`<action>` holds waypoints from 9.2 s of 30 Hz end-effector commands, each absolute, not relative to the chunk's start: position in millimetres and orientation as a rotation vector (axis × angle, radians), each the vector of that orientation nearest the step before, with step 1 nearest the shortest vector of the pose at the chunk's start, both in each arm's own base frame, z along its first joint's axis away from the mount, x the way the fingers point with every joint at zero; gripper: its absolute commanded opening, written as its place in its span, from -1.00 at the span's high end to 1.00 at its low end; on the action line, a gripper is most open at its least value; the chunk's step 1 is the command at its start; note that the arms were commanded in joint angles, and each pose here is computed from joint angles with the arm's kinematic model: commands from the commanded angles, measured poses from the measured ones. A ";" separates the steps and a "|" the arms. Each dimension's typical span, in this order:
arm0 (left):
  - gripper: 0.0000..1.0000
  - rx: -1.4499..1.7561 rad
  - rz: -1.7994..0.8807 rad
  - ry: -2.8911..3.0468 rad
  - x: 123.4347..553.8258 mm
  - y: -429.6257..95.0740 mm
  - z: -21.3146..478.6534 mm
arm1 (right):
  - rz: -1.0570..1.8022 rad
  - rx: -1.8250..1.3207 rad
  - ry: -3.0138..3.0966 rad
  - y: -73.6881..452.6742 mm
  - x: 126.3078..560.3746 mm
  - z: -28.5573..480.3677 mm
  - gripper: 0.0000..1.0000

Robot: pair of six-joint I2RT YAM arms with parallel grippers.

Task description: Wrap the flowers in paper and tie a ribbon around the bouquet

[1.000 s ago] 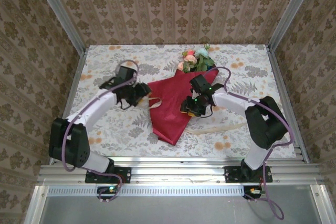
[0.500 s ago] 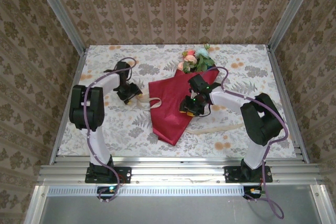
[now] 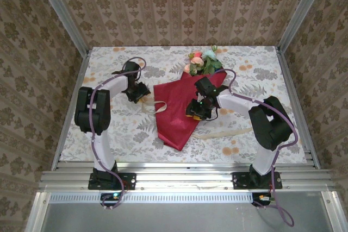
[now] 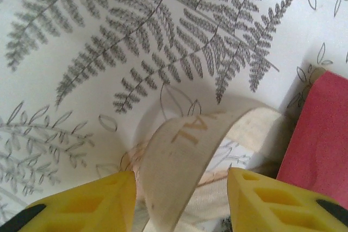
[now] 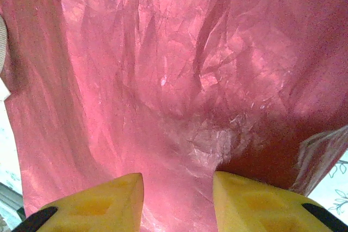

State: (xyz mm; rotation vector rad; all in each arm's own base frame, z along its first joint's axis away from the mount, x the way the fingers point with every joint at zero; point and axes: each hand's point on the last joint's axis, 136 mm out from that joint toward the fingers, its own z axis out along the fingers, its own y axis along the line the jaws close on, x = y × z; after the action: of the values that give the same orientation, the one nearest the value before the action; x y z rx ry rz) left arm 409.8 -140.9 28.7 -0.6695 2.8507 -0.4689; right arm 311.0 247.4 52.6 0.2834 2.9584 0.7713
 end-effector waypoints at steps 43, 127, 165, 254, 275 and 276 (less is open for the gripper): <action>-0.20 -0.292 -1.547 2.411 411.2 -423.5 207.4 | 0.797 0.231 2.925 255.6 317.8 45.7 0.26; 1.00 -0.347 -1.001 3.006 233.8 -263.7 47.9 | 0.418 2.301 2.225 174.8 283.5 -15.8 1.00; 0.94 -0.422 -0.988 2.912 263.0 -265.6 85.9 | 0.673 2.316 1.981 98.3 444.5 8.2 1.00; 0.76 -1.221 -0.910 2.895 273.8 -270.6 23.1 | 0.038 1.016 2.635 111.6 493.4 117.2 1.00; 0.73 -1.121 -0.957 2.875 291.5 -280.9 50.1 | 0.112 0.985 2.853 46.1 503.0 47.2 1.00; 0.72 -1.102 -0.967 2.870 294.0 -282.1 57.1 | 0.118 0.995 2.854 45.8 501.8 46.4 1.00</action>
State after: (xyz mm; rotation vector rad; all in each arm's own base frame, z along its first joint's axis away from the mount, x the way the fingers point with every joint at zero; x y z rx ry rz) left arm 288.9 -276.2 36.9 -1.1777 2.8714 -0.9397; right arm 510.2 38.6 59.2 1.0090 2.7738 0.0835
